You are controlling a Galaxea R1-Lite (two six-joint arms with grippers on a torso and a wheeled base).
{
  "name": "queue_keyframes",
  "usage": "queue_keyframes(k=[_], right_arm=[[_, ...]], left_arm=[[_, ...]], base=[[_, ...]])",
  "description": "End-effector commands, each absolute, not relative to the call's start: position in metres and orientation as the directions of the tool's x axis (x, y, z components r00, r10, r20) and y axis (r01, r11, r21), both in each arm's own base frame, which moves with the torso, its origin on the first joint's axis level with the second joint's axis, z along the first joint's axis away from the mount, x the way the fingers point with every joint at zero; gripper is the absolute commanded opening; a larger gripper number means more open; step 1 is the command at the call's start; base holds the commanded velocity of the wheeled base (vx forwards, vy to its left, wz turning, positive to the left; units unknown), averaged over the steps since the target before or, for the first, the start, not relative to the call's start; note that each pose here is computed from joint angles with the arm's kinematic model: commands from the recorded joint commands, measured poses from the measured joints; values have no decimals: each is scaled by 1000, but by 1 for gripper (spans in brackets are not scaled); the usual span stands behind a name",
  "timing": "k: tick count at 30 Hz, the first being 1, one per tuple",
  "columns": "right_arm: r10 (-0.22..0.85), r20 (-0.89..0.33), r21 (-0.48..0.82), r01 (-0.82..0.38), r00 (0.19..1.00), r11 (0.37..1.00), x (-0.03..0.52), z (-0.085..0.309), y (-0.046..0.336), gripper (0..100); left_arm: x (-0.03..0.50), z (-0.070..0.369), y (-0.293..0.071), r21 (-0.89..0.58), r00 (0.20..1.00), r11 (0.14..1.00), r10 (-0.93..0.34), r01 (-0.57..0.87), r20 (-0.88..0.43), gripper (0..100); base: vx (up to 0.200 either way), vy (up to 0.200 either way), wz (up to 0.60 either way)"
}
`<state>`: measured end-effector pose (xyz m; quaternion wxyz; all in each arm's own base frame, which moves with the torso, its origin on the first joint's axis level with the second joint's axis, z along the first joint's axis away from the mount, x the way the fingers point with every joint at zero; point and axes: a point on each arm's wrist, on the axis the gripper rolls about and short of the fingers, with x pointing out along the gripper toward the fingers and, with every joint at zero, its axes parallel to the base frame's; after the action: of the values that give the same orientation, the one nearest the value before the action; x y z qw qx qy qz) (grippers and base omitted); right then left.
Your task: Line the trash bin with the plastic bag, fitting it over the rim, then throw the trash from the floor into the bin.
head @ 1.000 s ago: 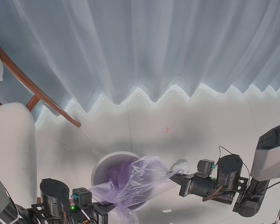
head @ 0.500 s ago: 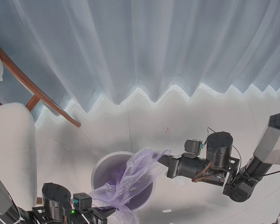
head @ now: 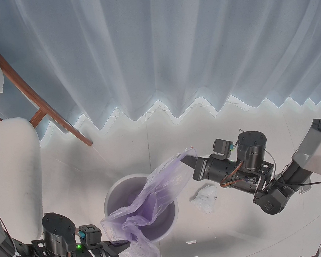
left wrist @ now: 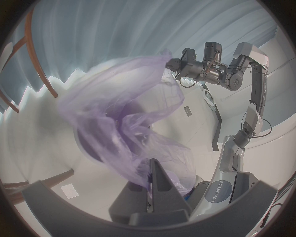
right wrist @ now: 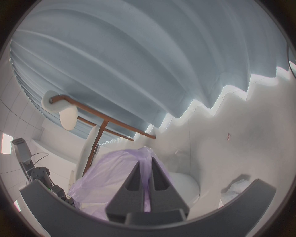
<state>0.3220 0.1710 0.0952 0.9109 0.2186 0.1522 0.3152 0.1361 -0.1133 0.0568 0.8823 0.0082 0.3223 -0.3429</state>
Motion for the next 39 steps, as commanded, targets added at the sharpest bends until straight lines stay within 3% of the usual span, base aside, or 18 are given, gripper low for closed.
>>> queue_keyframes(k=[1,11,16,28,39], right_arm=[[622,-121,501,-493,774,711,331,98,166,0],[563,-114,578,-407,818,708,360,87,151,0],[551,-137,584,-382,823,716,371,71,149,0],[527,-208,591,-324,824,739,383,36,144,0],[558,-136,619,-370,818,693,383,30,158,0]], left_arm=[[134,60,-106,-208,576,777,-591,594,-566,0],[132,56,-96,-195,568,814,-532,547,-627,0],[145,60,-89,-185,622,851,-491,491,-609,0],[156,53,-86,-153,638,888,-422,433,-645,0],[181,57,-78,-151,696,925,-363,348,-620,0]], base=[[0,0,0],[0,0,0],[0,0,0],[0,0,0],[0,0,0]])
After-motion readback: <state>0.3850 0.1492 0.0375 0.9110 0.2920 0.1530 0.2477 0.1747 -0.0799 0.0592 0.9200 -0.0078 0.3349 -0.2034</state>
